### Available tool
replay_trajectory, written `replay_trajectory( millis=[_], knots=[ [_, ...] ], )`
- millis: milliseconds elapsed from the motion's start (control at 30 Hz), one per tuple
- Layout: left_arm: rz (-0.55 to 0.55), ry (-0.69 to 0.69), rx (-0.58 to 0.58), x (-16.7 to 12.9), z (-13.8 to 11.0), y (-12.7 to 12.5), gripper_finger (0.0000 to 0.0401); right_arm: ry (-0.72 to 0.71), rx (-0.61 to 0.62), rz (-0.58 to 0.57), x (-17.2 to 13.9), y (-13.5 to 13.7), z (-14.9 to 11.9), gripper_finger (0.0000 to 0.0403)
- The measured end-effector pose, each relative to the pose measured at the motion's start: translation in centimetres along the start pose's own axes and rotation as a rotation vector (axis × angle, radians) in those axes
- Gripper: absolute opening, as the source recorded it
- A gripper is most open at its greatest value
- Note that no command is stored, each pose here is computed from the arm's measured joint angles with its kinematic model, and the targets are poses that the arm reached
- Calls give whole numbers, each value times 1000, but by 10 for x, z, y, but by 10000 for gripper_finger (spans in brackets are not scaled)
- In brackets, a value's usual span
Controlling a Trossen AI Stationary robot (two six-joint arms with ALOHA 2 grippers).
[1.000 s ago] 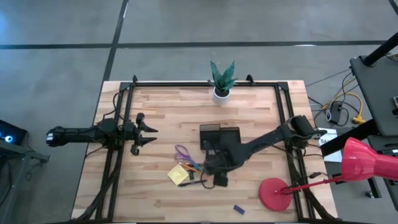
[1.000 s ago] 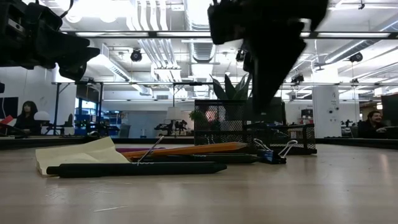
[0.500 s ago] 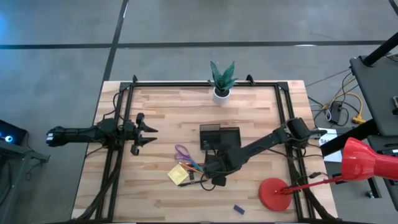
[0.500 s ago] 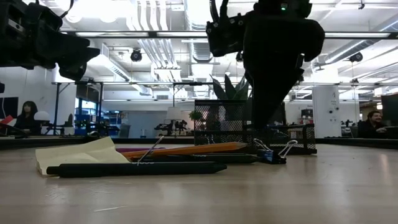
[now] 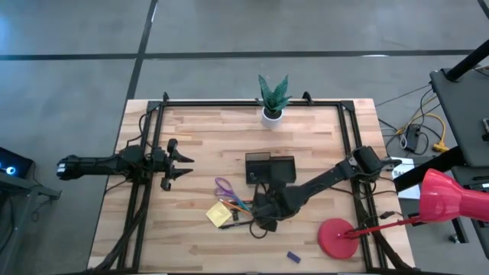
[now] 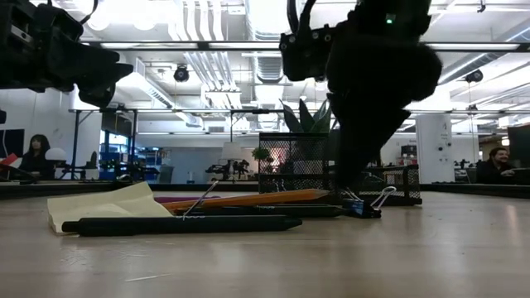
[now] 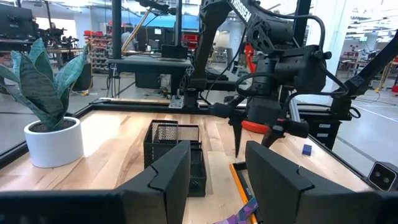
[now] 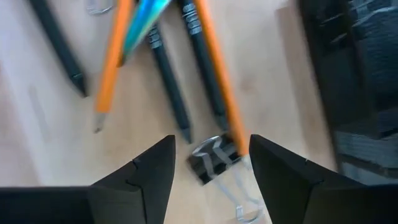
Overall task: Pick and place office supplies into organizer
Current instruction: Put the top black clip into the black organizer
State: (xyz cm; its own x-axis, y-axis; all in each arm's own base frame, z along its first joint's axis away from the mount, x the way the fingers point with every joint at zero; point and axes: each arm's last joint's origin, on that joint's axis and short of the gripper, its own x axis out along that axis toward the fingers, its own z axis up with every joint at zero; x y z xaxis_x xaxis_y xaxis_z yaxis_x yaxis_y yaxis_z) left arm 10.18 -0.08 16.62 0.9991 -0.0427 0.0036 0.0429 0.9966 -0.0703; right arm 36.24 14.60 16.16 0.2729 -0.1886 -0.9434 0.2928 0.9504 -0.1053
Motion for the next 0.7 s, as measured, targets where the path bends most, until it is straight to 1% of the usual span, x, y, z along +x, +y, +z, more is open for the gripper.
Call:
replay_trajectory(
  millis=[167, 400, 500, 700],
  knots=[
    [0, 0, 0, 0, 0, 0, 141, 14, -11, -17, 6, -1, -4, 196],
    [0, -1, 0, 0, 0, 0, 141, 6, -9, -3, 12, -1, -7, 190],
    [0, -2, 0, 0, 0, 0, 141, 5, -9, -2, 13, -1, -7, 175],
    [0, -2, 0, 0, 0, 0, 141, 21, -14, 2, 15, -1, -11, 131]
  ],
)
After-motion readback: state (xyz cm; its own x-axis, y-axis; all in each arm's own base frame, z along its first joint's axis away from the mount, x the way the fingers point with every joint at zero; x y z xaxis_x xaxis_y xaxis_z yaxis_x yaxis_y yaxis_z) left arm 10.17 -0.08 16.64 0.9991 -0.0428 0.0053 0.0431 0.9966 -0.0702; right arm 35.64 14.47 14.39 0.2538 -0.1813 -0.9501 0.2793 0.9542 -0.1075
